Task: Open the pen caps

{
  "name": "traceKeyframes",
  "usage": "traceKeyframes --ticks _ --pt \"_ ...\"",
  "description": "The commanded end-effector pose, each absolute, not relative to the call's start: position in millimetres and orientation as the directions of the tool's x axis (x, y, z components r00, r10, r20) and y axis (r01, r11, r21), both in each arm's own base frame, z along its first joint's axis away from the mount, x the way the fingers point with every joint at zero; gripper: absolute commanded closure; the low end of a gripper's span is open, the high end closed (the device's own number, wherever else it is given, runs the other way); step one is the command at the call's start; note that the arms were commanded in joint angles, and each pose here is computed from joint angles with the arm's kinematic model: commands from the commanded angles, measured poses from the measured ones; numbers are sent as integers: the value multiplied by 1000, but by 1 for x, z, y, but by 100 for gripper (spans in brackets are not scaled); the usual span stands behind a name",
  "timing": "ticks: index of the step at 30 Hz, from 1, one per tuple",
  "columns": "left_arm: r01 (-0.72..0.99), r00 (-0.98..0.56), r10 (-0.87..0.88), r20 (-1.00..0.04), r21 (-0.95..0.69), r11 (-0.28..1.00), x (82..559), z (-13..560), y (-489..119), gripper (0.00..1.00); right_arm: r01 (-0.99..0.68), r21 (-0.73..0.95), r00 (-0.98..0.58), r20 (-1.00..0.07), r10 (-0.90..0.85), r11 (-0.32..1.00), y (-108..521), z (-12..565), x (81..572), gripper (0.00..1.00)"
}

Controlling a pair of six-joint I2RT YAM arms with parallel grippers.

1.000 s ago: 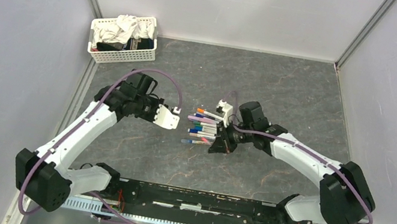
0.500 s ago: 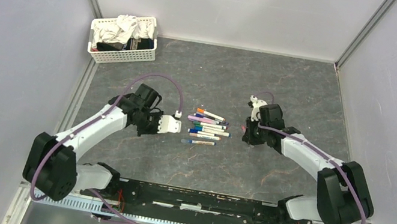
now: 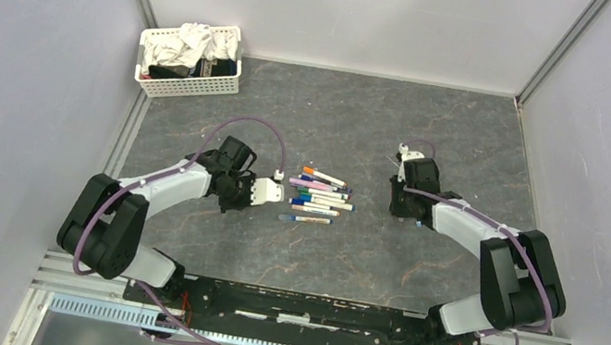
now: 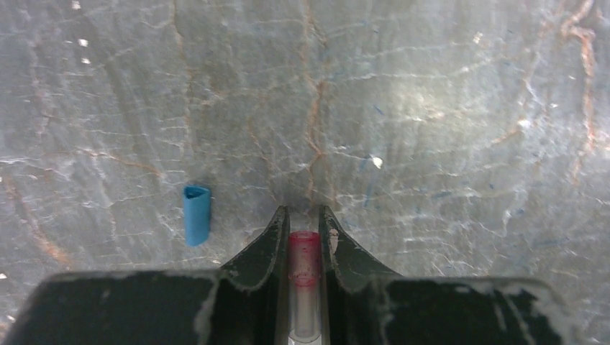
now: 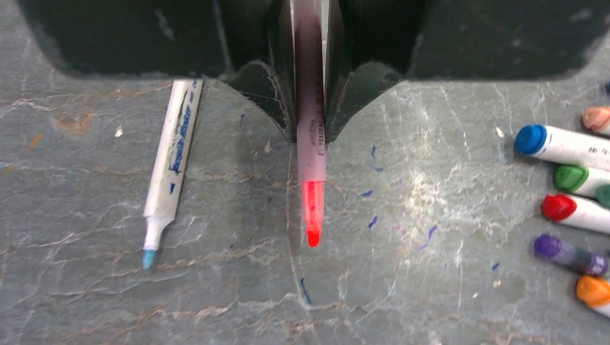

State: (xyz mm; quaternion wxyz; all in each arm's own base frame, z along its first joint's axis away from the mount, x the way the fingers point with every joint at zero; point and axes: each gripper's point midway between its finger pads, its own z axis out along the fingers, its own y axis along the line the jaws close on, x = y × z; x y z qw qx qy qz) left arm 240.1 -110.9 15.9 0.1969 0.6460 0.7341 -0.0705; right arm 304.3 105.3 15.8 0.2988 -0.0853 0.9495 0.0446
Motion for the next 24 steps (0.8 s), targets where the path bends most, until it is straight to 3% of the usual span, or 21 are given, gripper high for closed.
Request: traceKeyframes --ticks 1,7,24 --pt "956 -139 903 -407 182 229 260 18 -116 95 -128 -40 -810 -572 -127 991 85 10 316 75" --pt "962 -150 899 -411 150 229 256 19 -119 80 -120 -42 -815 -566 -123 992 81 8 312 65" --pt "958 -169 838 -519 113 263 266 82 -144 56 -63 -119 -790 -601 -123 991 61 28 314 75"
